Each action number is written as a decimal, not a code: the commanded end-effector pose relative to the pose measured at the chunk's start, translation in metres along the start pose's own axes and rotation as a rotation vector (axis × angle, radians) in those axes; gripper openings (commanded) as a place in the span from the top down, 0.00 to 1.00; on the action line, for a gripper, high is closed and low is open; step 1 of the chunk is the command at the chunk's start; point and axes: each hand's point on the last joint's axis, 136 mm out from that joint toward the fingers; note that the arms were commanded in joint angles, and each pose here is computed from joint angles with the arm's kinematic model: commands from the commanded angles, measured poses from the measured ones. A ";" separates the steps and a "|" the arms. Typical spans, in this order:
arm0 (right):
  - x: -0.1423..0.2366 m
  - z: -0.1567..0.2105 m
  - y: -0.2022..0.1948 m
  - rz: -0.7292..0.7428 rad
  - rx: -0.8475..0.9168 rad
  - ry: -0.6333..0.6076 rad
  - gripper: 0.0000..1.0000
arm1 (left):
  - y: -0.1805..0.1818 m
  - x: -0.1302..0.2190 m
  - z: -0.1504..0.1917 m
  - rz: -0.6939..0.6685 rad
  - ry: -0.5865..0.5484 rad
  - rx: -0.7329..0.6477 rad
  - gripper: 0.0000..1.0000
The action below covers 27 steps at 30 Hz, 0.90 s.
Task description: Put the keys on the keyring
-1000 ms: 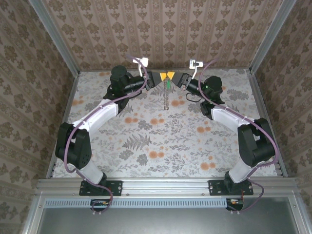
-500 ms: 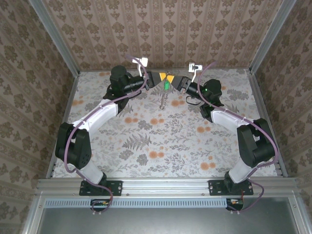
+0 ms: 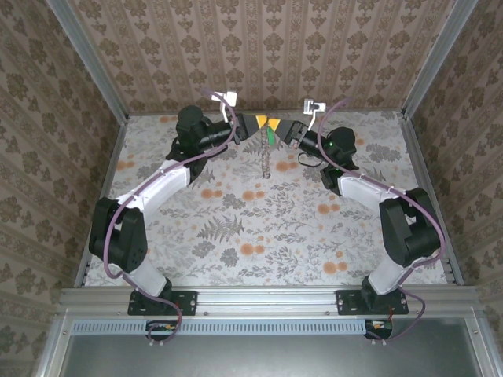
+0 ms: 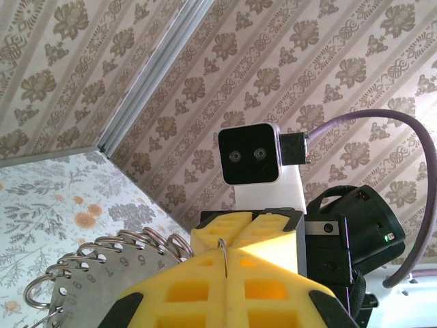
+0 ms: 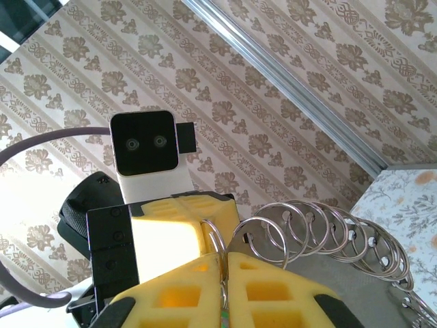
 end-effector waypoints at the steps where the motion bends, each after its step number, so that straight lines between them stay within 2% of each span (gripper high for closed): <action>1: -0.010 -0.010 0.005 -0.028 0.004 -0.037 0.90 | -0.042 0.006 -0.014 0.096 -0.032 -0.080 1.00; 16: -0.021 -0.018 0.006 -0.085 -0.036 -0.082 0.91 | -0.037 0.004 -0.007 0.101 -0.030 -0.059 1.00; 20: -0.023 -0.021 0.005 -0.086 -0.039 -0.093 0.88 | -0.036 0.004 -0.003 0.100 -0.027 -0.048 1.00; 23: -0.024 -0.023 0.003 -0.081 -0.044 -0.101 0.89 | -0.035 0.004 -0.001 0.100 -0.027 -0.044 1.00; 27: -0.026 -0.025 0.001 -0.082 -0.049 -0.109 0.96 | -0.035 0.004 0.002 0.103 -0.026 -0.034 1.00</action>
Point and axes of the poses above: each hand's point on the last joint's axis, 136 mm out from that joint toward the fingers, its own x axis back along the fingers, its own y axis along the line the jaws close on, z = x × y, and after that the axes turned 2 degrees about x, right-handed
